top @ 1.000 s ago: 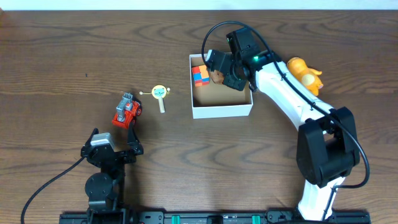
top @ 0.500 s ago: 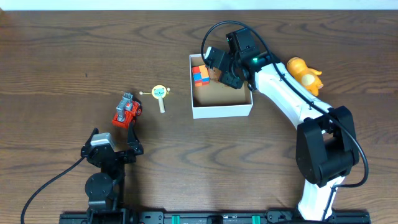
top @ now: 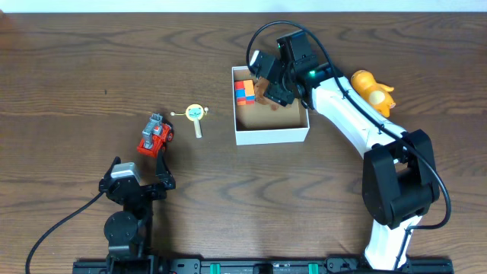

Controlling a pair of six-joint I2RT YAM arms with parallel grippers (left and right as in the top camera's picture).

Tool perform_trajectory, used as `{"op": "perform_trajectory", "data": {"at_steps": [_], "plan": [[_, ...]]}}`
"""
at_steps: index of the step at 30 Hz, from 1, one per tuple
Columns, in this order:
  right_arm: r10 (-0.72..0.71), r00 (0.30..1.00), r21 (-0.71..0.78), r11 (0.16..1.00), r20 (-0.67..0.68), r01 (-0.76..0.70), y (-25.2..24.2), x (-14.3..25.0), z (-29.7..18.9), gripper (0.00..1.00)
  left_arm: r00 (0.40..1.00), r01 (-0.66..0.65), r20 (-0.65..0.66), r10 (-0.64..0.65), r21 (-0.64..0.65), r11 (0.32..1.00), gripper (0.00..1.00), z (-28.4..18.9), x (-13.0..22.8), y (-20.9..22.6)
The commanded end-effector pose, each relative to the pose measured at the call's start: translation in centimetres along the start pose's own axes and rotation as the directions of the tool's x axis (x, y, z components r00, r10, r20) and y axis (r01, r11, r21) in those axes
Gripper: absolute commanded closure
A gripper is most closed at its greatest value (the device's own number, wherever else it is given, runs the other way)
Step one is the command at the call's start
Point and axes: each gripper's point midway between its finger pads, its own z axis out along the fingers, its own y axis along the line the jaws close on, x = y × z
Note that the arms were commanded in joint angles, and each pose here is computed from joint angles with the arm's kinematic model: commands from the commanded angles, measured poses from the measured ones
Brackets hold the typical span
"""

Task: Pack container
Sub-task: 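Lower the teddy bear into the box and release it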

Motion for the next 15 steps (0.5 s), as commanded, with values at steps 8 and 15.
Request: {"op": "perform_trajectory", "data": {"at_steps": [8,15], "plan": [[0.381,0.922,0.294,0.875,0.076,-0.386,-6.9,-0.3,-5.9,0.26,0.998,-0.018,-0.056,0.018,-0.008,1.0,0.02,0.1,1.9,0.3],[0.59,0.805,0.493,0.717,-0.052,-0.494,-9.2,7.1,-12.7,0.24,0.998,-0.018,-0.057,0.018,-0.009,1.0,0.02,0.1,1.9,0.3]]}}
